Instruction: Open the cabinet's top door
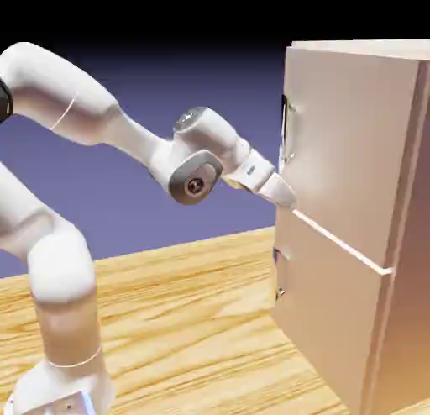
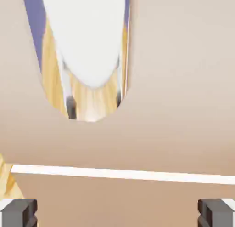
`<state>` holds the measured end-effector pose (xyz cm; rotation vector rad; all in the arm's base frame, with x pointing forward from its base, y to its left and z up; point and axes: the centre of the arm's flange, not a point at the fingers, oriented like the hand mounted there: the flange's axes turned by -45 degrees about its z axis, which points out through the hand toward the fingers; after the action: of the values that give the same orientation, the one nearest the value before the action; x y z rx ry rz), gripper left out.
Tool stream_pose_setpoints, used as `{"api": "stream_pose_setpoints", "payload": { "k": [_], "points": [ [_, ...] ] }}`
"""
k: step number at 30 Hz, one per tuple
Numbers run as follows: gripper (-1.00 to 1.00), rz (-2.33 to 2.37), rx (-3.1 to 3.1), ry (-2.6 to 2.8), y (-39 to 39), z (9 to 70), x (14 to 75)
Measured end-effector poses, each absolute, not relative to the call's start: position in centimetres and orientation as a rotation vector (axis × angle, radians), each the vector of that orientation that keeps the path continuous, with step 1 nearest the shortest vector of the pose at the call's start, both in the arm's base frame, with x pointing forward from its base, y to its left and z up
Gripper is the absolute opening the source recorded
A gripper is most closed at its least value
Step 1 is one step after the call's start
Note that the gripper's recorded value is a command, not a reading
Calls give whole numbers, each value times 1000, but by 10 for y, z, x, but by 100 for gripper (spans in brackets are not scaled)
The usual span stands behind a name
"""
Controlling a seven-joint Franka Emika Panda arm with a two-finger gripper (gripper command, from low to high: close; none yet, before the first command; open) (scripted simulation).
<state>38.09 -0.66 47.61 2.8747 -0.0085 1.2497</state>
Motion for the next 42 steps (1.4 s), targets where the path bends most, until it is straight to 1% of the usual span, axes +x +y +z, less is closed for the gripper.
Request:
{"api": "stream_pose_setpoints", "payload": {
  "k": [10, 20, 31, 42],
  "points": [
    [0, 1406, 2832, -271, -31, 529, 341],
    [0, 1608, 2755, -409, -27, 560, 303],
    [0, 1859, 2612, -407, -2, 569, 284],
    [0, 2080, 2402, -258, 23, 555, 297]
  ]
}}
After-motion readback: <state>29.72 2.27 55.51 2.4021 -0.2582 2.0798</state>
